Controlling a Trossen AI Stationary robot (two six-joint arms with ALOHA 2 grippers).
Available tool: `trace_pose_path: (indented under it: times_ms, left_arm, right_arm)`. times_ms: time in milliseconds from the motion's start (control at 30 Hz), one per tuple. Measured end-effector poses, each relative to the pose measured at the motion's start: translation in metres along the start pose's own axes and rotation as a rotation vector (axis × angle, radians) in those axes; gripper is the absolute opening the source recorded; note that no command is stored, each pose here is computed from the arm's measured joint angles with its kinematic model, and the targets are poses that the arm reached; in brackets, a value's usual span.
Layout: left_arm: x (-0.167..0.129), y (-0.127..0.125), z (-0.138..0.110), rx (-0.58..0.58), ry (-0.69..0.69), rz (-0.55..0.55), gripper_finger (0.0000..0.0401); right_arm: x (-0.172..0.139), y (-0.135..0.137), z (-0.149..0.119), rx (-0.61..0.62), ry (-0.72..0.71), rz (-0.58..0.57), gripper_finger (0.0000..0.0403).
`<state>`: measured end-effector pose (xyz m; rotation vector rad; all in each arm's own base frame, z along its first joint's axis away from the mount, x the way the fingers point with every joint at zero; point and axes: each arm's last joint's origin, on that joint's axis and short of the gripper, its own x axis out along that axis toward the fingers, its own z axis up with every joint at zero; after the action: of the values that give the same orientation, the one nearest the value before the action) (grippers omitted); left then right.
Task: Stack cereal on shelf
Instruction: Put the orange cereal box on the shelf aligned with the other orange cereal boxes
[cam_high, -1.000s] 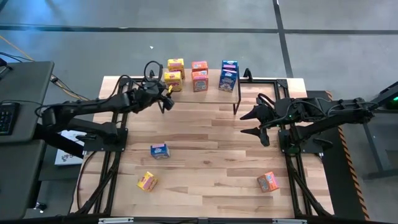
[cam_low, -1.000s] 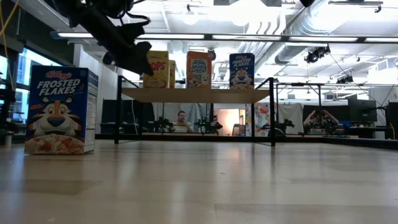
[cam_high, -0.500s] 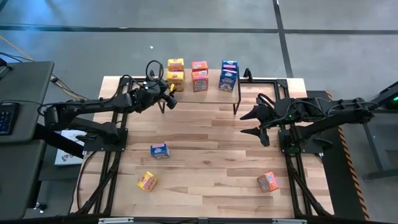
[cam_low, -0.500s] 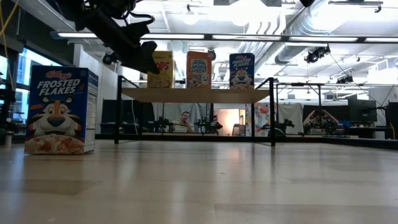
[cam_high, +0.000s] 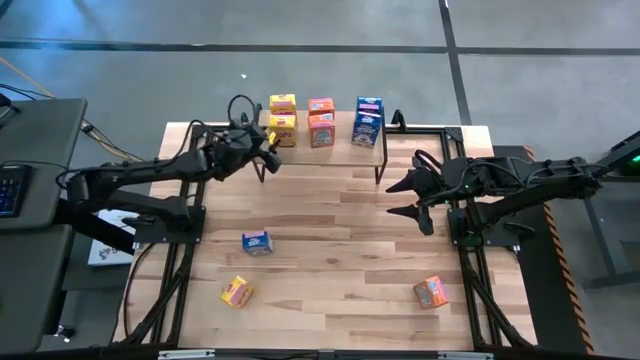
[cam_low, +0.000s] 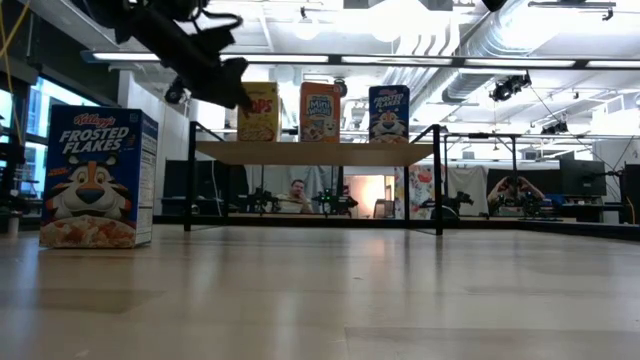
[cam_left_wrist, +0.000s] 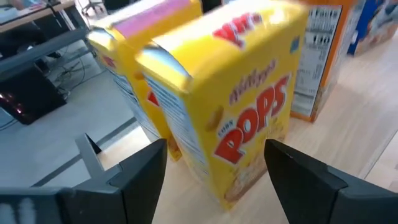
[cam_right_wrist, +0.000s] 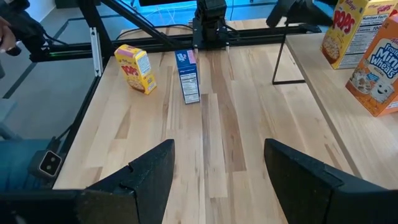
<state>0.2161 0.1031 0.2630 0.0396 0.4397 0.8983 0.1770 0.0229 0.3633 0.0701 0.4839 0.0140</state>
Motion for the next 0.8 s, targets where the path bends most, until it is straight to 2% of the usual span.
trace_pose_path:
  times_ms: [233, 433, 567, 800]
  left_arm:
    - [-0.024, 0.008, 0.011, -0.066, -0.075, -0.023, 0.0262]
    - [-0.048, 0.006, 0.017, -0.099, -0.137, -0.092, 0.0262]
    - [-0.060, 0.002, 0.017, -0.125, -0.148, -0.146, 0.0262]
    - [-0.069, -0.008, 0.016, -0.088, -0.149, -0.208, 0.0262]
  right_arm:
    - [0.000, 0.000, 0.000, 0.055, 0.000, 0.000, 0.0241]
    - [0.000, 0.000, -0.003, 0.171, 0.027, 0.000, 0.0241]
    - [0.000, 0.000, -0.005, 0.278, 0.052, -0.002, 0.0241]
    - [0.000, -0.001, -0.009, 0.516, 0.098, -0.028, 0.0241]
